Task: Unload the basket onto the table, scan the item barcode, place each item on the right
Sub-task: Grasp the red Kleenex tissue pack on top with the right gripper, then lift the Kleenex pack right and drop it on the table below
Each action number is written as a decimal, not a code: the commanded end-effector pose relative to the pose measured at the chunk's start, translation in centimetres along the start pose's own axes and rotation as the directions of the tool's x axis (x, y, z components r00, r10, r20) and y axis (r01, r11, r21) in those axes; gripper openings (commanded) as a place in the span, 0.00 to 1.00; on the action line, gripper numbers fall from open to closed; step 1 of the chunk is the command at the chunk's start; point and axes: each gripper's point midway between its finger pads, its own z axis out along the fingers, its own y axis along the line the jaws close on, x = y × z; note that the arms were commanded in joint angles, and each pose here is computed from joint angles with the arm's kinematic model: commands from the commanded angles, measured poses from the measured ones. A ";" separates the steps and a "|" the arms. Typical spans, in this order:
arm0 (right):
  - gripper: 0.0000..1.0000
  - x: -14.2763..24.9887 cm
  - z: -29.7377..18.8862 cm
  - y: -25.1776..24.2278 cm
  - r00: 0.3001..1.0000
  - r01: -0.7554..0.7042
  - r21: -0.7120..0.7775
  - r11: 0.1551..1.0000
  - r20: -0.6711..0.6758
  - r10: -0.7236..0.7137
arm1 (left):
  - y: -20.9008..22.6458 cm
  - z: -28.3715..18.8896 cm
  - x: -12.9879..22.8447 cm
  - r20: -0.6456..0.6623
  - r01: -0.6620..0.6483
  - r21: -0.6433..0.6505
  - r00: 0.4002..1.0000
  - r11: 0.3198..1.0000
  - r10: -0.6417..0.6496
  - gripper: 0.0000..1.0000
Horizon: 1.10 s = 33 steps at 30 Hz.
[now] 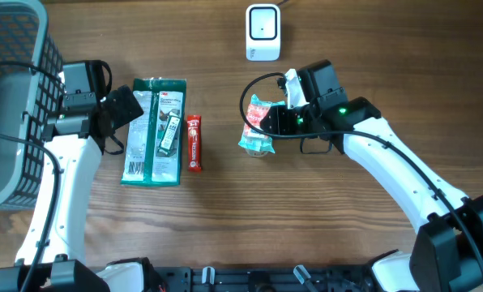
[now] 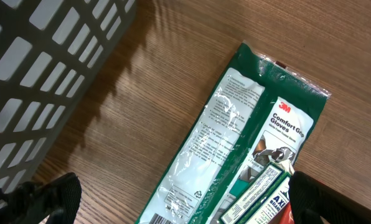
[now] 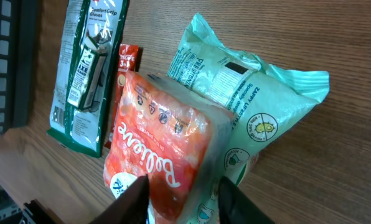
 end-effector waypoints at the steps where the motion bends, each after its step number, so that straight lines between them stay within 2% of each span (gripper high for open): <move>1: 0.29 -0.2 0.4 0.1 1.000 0.005 0.002 1.000 -0.002 -0.005 | 0.1 -0.2 -0.2 0.007 0.014 0.003 1.000 1.000 -0.014 1.00; 3: 0.12 -0.1 0.7 -0.2 1.000 0.003 0.017 1.000 -0.005 -0.003 | 0.1 -0.2 -0.2 0.007 0.014 0.003 1.000 1.000 -0.014 1.00; 5: 0.04 -0.2 0.7 -0.4 1.000 0.003 0.025 1.000 -0.004 -0.003 | 0.1 -0.2 -0.2 0.007 0.014 0.002 1.000 1.000 -0.014 1.00; 10: 0.04 -2.1 -1.2 0.9 0.997 0.033 -0.039 0.999 0.064 -0.031 | 0.1 -0.2 -0.2 0.007 0.014 0.003 1.000 1.000 -0.014 1.00; 12: 0.04 -3.2 -3.5 1.9 0.993 0.058 -0.117 0.991 0.110 -0.045 | 0.1 -0.2 -0.2 0.007 0.014 0.003 1.000 1.000 -0.014 1.00; 15: 0.04 -4.1 -8.6 3.9 0.985 0.093 -0.310 0.946 0.171 -0.041 | 0.1 -0.2 -0.2 0.007 0.014 0.003 1.000 1.000 -0.014 1.00; 18: 0.04 -3.9 -13.3 5.6 0.967 0.213 -0.502 0.838 0.232 -0.107 | 0.1 -0.2 -0.2 0.007 0.014 0.003 1.000 1.000 -0.014 1.00; 21: 0.04 -2.7 -18.1 7.0 0.939 0.334 -0.691 0.642 0.304 -0.161 | 0.1 -0.2 -0.2 0.007 0.014 0.003 1.000 1.000 -0.014 1.00; 23: 0.04 -2.4 -19.8 6.9 0.930 0.361 -0.739 0.568 0.334 -0.157 | 0.1 -0.2 -0.2 0.007 0.014 0.003 1.000 1.000 -0.014 1.00; 25: 0.04 -2.3 -20.7 6.5 0.924 0.374 -0.758 0.534 0.354 -0.145 | 0.1 -0.2 -0.2 0.007 0.014 0.003 1.000 1.000 -0.014 1.00; 33: 0.04 -1.8 -21.2 6.4 0.943 0.323 -0.791 0.520 0.315 -0.106 | 0.1 -0.2 -0.2 0.007 0.014 0.003 1.000 1.000 -0.014 1.00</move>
